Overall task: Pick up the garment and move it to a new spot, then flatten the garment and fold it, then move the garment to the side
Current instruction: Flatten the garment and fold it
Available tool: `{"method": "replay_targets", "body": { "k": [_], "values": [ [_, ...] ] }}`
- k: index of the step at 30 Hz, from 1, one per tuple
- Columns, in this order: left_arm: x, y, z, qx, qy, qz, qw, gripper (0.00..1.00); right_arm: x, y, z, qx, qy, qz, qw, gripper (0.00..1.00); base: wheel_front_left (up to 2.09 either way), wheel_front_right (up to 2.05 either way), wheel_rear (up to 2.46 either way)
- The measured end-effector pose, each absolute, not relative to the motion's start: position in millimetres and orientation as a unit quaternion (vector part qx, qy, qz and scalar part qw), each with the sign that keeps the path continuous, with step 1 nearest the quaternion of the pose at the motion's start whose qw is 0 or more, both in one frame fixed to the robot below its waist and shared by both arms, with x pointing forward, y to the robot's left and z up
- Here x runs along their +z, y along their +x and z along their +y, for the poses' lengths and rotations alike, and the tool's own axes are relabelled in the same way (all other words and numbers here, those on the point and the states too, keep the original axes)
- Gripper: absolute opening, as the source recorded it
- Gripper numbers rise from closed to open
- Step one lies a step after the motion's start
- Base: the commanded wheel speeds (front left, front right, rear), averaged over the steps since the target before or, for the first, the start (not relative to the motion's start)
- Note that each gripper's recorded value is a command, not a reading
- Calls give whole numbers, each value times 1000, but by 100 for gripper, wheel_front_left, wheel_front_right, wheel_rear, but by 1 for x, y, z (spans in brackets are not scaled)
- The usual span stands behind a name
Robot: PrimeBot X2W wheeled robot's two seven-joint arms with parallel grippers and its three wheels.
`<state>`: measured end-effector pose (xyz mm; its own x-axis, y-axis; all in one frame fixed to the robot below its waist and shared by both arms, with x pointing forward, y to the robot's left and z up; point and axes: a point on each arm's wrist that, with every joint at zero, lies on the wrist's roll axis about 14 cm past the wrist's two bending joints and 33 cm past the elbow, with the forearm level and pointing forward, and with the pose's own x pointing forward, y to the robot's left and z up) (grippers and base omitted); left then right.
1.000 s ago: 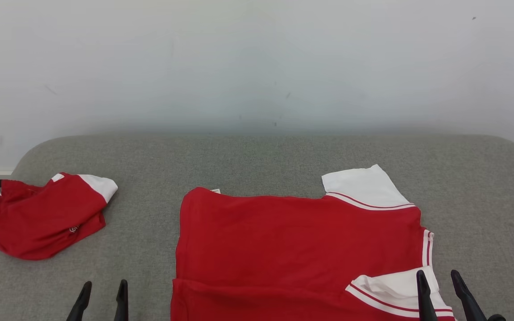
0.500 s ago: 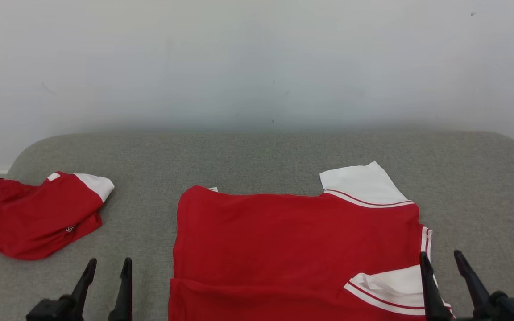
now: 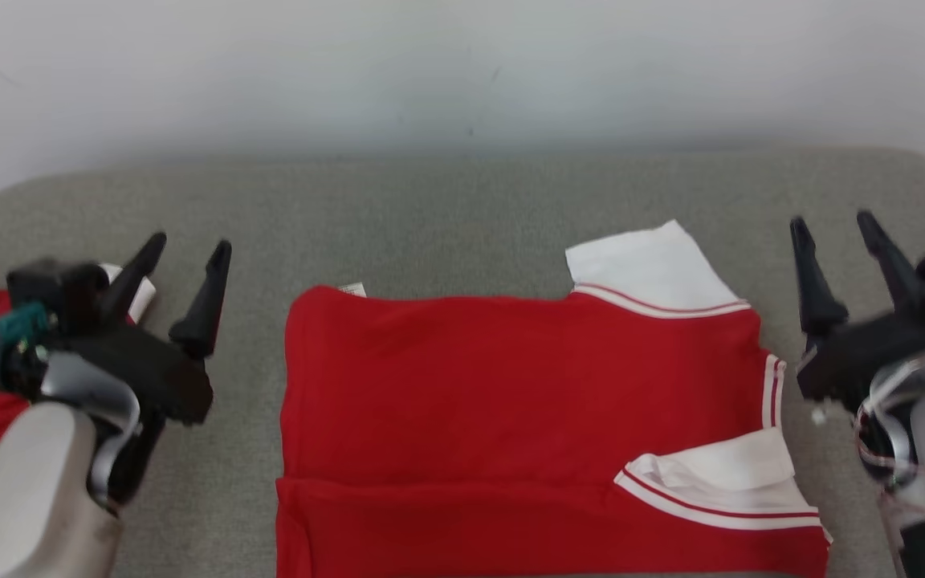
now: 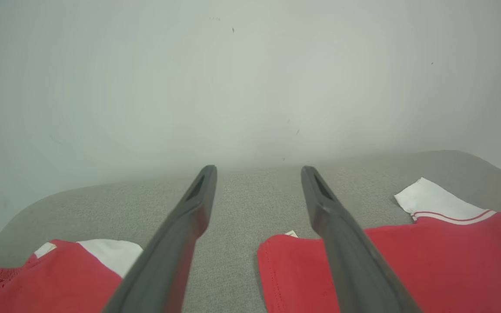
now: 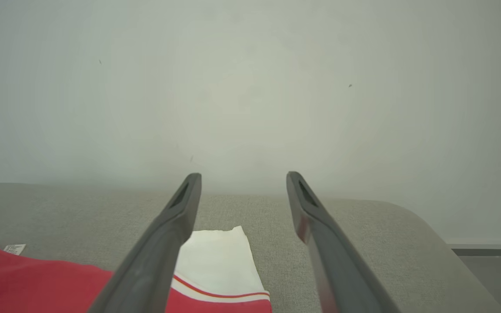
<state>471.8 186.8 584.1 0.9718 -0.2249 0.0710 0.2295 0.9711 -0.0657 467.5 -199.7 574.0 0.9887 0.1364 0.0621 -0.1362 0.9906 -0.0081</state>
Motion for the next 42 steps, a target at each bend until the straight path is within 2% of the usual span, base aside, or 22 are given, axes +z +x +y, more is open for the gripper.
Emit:
{"method": "replay_targets", "body": {
  "k": [7,17,24,30,41,42],
  "values": [
    [529,514,176,-146,-31,101,984,100,539,527,-192,72,-20,45,996,100,0,0,0],
    [455,530,155,-179,-40,232,955,100,477,573,-191,67,-33,159,984,100,0,0,0],
    [438,544,153,-182,-43,260,947,100,454,597,-184,70,-46,197,977,100,0,0,0],
    [413,552,139,-194,-68,299,932,100,412,611,-173,77,-59,262,960,100,0,0,0],
    [405,557,136,-205,-60,313,925,100,393,626,-176,71,-91,322,940,100,0,0,0],
    [404,557,136,-206,-62,315,925,98,391,626,-176,70,-93,330,937,97,0,0,0]
  ]
}}
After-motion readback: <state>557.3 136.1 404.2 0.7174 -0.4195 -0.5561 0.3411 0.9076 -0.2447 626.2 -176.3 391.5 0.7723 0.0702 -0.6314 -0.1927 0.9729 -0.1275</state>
